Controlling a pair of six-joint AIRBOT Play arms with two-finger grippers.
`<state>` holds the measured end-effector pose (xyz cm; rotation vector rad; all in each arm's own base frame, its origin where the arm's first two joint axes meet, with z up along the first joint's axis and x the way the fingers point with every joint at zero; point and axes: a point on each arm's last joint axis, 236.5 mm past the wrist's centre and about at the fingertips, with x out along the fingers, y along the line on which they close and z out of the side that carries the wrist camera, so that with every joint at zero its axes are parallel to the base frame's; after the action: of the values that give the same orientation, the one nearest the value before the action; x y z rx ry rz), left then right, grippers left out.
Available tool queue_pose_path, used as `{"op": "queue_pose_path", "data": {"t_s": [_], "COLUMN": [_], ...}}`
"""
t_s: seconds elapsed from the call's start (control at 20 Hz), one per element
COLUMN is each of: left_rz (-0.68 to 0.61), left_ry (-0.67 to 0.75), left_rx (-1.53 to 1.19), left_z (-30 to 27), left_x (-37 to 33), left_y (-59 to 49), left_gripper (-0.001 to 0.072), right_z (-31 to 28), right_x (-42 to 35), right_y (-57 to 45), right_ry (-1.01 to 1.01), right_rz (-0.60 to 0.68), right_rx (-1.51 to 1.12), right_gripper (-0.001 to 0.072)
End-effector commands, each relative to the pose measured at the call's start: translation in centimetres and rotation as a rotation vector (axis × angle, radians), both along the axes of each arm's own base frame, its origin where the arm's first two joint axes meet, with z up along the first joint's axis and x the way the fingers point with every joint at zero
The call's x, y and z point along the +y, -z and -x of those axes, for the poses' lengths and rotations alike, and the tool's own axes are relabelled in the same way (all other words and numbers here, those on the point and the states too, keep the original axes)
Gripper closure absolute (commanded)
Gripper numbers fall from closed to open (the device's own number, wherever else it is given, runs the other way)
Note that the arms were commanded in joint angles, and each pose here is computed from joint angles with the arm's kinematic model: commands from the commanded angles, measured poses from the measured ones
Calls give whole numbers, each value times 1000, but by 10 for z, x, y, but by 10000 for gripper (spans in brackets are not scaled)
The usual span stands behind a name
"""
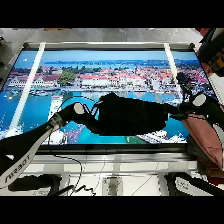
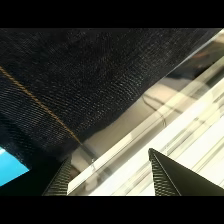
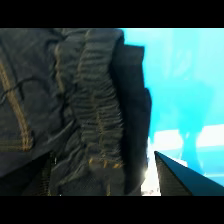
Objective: Fold the clothes and pants, and hang the long-sleeved shirts on hangers.
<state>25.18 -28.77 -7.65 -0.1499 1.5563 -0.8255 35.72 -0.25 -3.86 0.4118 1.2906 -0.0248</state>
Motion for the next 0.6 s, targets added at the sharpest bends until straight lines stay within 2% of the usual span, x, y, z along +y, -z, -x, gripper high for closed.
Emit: {"op": "queue_pose_path", "data": {"t_s": [0.0, 0.15, 0.35, 0.55], "left_rz": [-13, -13, -13, -13], "left_ry": [1, -21, -26, -26], "left_rx": [29, 29, 29, 28], "left_z": [4, -3, -4, -4], "left_x": [1, 7, 8, 8], "left_y": [9, 9, 9, 9], "left_gripper": [150, 150, 150, 150], "right_z": [-12, -13, -26, -11], "right_x": [-13, -21, 1, 19], "right_y": [4, 21, 22, 58], "right_ry": [32, 84, 10, -55], "right_rz": [23, -82, -419, -518], "right_rx": [-33, 62, 105, 225], "right_gripper": [29, 29, 30, 30]}}
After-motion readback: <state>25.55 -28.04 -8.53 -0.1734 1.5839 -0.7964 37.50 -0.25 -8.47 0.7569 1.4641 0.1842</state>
